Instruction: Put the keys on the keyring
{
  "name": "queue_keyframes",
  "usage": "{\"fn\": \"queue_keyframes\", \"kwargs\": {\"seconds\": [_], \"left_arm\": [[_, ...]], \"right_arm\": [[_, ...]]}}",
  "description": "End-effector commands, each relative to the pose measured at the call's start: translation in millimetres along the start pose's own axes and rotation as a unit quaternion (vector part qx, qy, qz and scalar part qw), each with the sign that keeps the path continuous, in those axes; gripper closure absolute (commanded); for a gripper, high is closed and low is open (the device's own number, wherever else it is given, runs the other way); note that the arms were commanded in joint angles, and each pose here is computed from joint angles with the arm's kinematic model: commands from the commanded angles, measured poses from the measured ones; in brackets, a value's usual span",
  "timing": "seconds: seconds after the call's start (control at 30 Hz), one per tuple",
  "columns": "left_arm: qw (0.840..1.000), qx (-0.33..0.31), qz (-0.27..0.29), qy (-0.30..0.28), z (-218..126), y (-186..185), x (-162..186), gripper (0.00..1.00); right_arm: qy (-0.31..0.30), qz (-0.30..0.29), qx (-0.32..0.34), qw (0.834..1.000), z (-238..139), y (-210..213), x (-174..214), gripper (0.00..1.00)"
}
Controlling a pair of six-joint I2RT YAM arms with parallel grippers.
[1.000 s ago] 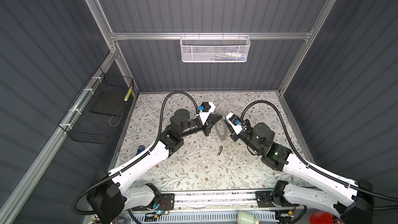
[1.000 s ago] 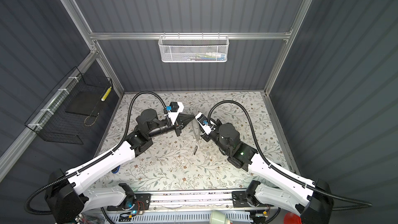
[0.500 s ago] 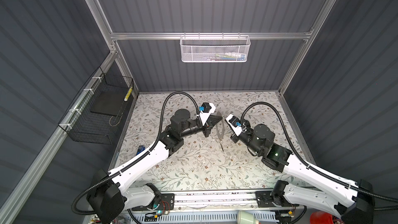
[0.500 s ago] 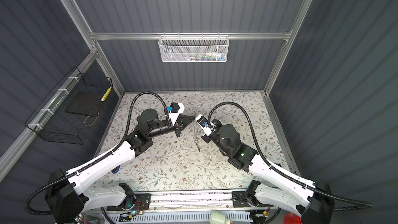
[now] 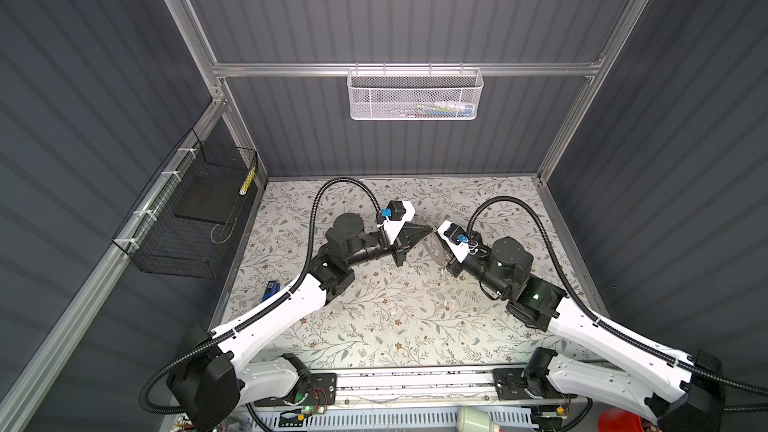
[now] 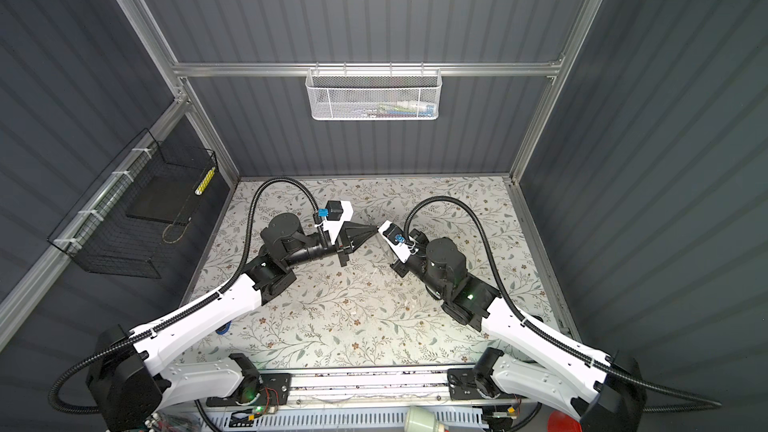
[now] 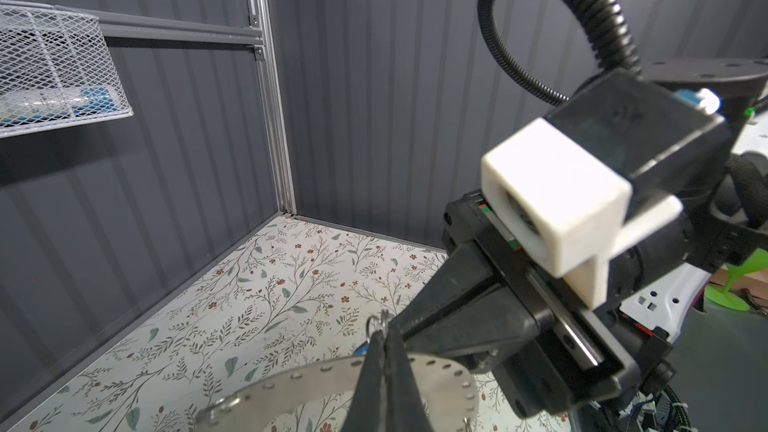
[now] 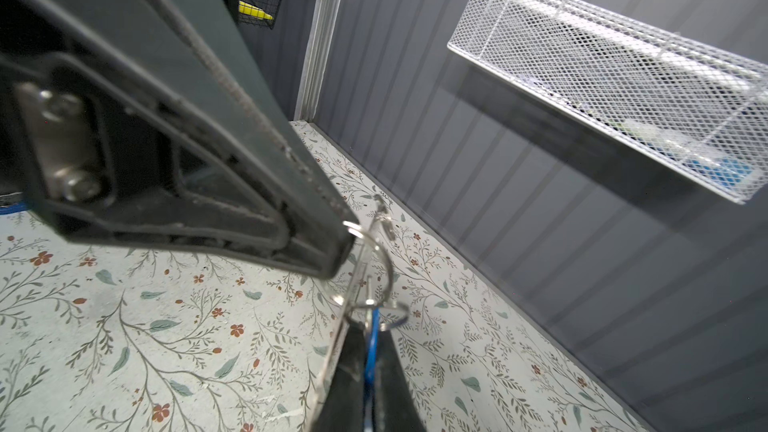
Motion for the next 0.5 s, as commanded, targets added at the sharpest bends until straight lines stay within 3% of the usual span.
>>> {"fn": "queue_keyframes", "kwargs": {"seconds": [0.0, 0.47], "left_arm": [[0.997, 0.024, 0.026, -0.062, -7.5, -9.2, -23.9, 1.00], [0.994, 0.046, 0.021, -0.098, -7.8, -8.6, -15.4, 1.00]], "right_arm": [[-0.010, -0.003, -0.059, 0.998, 0.1, 9.8, -3.2, 1.00], [-0.047, -0.019, -0.139, 0.989, -0.9, 17.3, -16.2, 1.00]]}}
Point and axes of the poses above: each gripper's point midway between its finger pads, its own z axis out along the fingers, its own y axis along the line the jaws close on, x = y × z, the point moved 8 cm from there along -z, back along the fingers, and after that the axes turned 2 degrees about -z, right-handed, at the moved point
